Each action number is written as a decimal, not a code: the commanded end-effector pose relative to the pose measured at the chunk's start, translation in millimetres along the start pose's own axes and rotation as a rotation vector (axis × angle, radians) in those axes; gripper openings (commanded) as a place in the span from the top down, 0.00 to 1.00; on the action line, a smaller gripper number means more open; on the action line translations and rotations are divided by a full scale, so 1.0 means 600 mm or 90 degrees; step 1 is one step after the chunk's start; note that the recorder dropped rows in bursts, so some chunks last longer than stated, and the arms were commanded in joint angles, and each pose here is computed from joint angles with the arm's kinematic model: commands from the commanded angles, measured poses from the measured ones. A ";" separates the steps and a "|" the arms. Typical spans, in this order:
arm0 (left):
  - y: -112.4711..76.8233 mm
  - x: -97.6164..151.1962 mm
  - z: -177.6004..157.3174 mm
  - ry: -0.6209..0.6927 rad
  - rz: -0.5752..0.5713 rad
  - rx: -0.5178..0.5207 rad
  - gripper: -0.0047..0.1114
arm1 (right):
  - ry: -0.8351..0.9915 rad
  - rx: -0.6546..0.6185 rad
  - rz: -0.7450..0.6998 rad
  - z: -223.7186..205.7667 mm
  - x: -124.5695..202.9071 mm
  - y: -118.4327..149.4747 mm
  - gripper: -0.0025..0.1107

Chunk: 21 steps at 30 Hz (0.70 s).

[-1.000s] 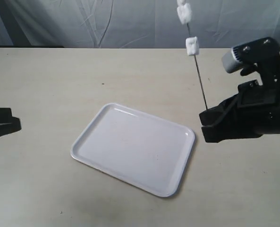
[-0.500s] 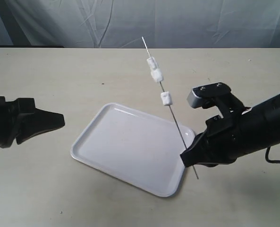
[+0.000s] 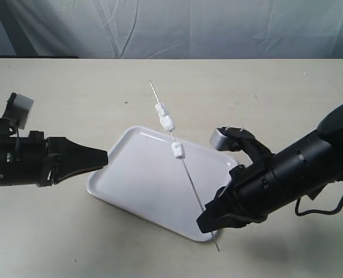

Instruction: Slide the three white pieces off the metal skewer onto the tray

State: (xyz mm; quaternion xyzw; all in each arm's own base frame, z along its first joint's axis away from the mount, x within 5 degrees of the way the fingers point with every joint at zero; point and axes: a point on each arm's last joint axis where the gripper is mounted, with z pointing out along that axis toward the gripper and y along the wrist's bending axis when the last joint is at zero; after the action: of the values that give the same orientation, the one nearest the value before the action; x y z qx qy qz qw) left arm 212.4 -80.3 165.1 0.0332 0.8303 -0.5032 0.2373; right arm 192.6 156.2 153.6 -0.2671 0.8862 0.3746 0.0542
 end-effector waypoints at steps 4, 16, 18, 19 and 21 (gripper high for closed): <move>0.003 -0.029 0.024 0.009 0.013 0.103 0.75 | 0.000 -0.072 0.011 0.019 0.000 0.010 0.98; 0.050 -0.062 0.056 0.020 -0.055 0.064 0.75 | -0.030 -0.050 0.031 0.073 -0.005 0.034 0.98; 0.055 -0.076 0.063 0.015 -0.037 0.069 0.75 | -0.026 -0.048 0.032 0.082 -0.002 0.040 0.98; 0.056 -0.081 0.065 0.014 -0.035 0.072 0.75 | -0.033 -0.047 0.044 0.086 -0.003 0.042 0.98; 0.060 -0.092 0.069 0.010 -0.021 0.073 0.75 | -0.070 -0.057 0.100 0.097 -0.010 0.052 0.98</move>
State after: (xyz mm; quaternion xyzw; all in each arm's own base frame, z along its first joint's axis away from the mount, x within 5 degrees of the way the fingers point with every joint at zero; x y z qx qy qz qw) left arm 280.8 -85.9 142.2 0.0312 0.8081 -0.5490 0.2112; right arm 176.1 211.7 133.9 -0.2092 0.8806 0.4217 0.0538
